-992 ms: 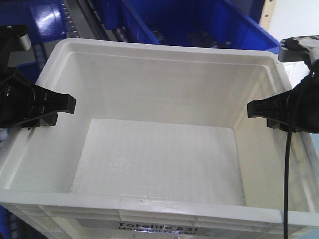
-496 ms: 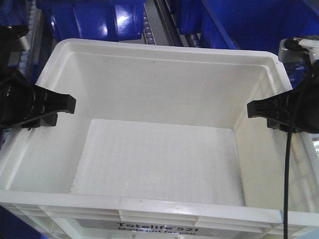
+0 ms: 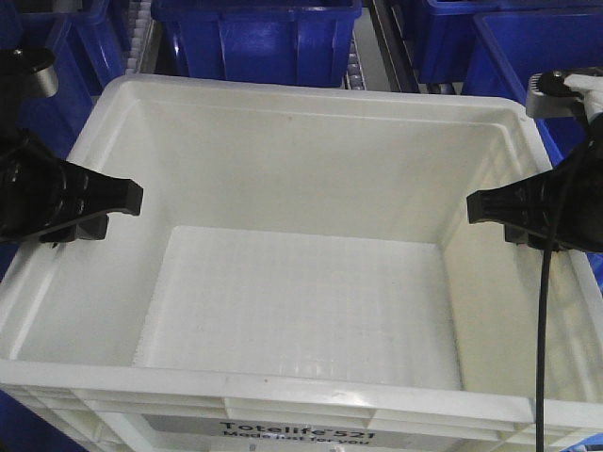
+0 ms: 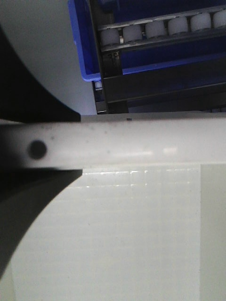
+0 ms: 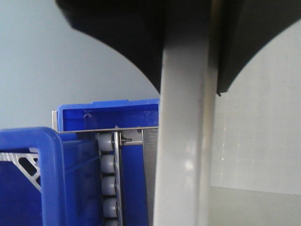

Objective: Move bin from left to right shelf
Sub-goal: 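Hold the white tote with both grippers while the base drives to the other shelf, then push the white tote forward onto the roller shelf and lower it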

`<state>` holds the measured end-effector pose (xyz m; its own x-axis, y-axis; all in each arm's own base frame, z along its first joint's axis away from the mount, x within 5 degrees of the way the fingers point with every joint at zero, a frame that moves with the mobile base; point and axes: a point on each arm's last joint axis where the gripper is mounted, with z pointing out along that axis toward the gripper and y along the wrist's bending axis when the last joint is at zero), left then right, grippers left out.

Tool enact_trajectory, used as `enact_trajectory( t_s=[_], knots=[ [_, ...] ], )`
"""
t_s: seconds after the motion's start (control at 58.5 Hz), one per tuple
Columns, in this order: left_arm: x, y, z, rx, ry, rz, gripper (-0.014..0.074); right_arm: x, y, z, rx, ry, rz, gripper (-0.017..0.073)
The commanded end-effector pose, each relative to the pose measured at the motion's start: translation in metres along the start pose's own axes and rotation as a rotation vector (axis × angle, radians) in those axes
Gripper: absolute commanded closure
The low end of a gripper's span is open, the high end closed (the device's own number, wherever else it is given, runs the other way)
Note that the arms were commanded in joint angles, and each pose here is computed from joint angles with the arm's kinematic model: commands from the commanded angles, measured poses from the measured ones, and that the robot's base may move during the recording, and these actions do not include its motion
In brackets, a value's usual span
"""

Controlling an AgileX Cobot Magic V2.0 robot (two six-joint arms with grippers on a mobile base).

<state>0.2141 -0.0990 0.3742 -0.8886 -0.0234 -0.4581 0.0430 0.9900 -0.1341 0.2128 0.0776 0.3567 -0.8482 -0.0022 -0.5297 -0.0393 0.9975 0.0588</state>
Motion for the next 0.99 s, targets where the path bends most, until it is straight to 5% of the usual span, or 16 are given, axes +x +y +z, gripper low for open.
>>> enact_trajectory(
  t_s=[0.0, 0.975],
  knots=[
    [-0.0084, -0.0054, -0.0216, 0.085, -0.14, 0.009, 0.06, -0.0129, -0.0007, -0.0193, -0.025, -0.153, -0.027, 0.0557],
    [-0.0084, -0.0054, -0.0216, 0.085, -0.14, 0.009, 0.06, -0.012, -0.0011, -0.0191, -0.021, -0.143, -0.027, 0.0557]
  ],
)
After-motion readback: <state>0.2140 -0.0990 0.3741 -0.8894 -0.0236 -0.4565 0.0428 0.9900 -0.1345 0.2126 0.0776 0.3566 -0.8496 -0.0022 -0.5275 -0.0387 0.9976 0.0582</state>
